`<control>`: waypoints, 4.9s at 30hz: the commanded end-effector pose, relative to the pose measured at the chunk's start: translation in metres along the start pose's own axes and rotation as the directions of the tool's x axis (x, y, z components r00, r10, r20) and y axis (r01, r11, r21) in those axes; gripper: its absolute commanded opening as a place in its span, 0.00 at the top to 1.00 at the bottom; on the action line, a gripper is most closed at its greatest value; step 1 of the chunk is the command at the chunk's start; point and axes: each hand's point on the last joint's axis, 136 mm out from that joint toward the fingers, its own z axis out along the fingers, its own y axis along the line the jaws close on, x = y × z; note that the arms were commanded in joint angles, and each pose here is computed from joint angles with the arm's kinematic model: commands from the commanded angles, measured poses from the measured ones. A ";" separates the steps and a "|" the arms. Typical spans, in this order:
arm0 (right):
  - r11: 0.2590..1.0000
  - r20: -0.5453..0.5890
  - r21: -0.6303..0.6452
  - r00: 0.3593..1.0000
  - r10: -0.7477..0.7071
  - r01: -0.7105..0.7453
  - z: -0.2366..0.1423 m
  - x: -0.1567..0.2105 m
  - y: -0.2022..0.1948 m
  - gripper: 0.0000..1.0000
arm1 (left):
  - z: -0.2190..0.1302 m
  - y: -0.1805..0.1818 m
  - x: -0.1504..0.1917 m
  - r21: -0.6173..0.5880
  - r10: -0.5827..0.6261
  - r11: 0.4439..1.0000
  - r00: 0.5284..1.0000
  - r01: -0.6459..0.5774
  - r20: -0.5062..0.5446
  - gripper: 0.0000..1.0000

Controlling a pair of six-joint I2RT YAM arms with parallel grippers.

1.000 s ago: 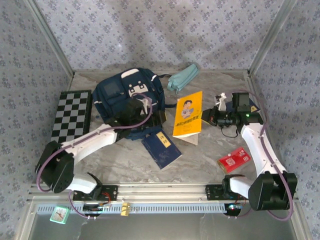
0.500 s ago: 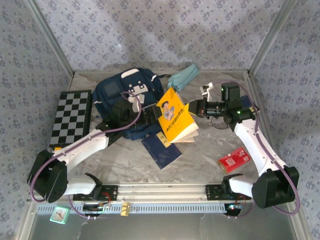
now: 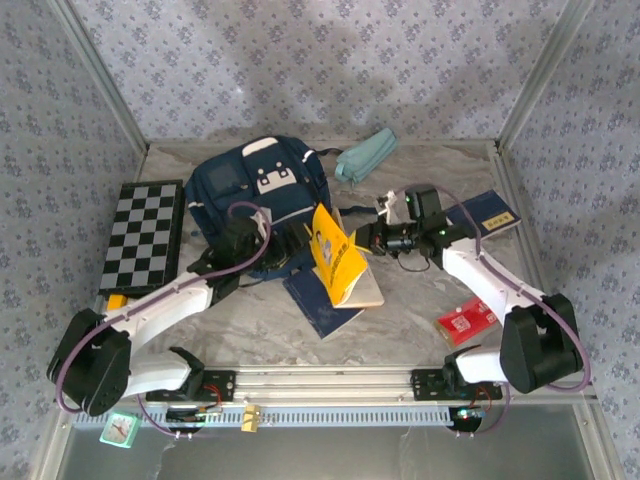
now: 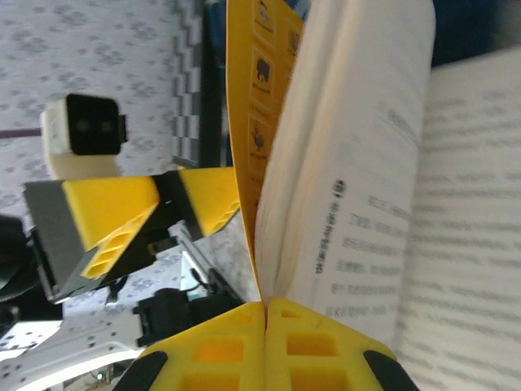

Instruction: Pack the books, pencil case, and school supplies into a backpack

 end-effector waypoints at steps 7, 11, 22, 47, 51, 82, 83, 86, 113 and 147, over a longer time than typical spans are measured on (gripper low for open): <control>0.969 0.034 0.222 0.994 0.105 -0.110 0.008 0.023 -0.088 1.00 | 0.011 0.031 0.036 -0.123 -0.096 0.987 0.995 0.099 0.034 0.11; 0.945 0.026 0.297 0.990 0.136 -0.137 0.001 0.040 -0.110 0.94 | 0.028 0.032 0.047 -0.139 -0.089 0.987 0.996 0.086 -0.012 0.12; 0.933 0.002 0.339 0.992 0.126 -0.119 0.005 0.036 -0.128 0.54 | 0.048 0.054 0.059 -0.227 0.000 0.974 0.997 -0.017 -0.076 0.22; 0.936 -0.094 0.332 0.983 0.157 -0.118 0.034 0.048 -0.151 0.71 | 0.073 0.007 0.069 -0.122 0.102 0.986 0.987 -0.117 -0.124 0.77; 0.939 -0.088 0.326 0.985 0.149 -0.113 0.030 0.046 -0.148 0.71 | 0.078 0.007 0.072 -0.123 0.089 0.987 0.986 -0.106 -0.141 0.87; 0.955 0.164 -0.295 0.986 0.036 0.014 -0.091 -0.012 0.035 0.00 | 0.018 -0.181 0.022 0.353 0.211 0.912 0.977 -0.207 0.029 1.00; 0.953 0.164 -0.302 0.986 0.038 0.013 -0.093 -0.011 0.038 0.00 | 0.020 -0.177 0.020 0.343 0.209 0.916 0.977 -0.207 0.030 1.00; 0.946 0.175 -0.322 0.984 0.024 0.034 -0.101 -0.010 0.049 0.01 | 0.023 -0.166 0.016 0.315 0.205 0.927 0.978 -0.205 0.033 1.00; 0.996 0.186 -0.069 0.982 -0.042 0.056 -0.105 -0.004 0.020 1.00 | 0.007 -0.094 -0.006 -0.075 0.544 0.837 0.839 -0.541 0.022 0.69; 0.999 0.202 0.035 0.979 0.009 -0.017 -0.098 -0.019 -0.012 1.00 | 0.123 0.085 -0.113 -0.351 0.707 0.223 0.399 -0.909 -0.584 0.22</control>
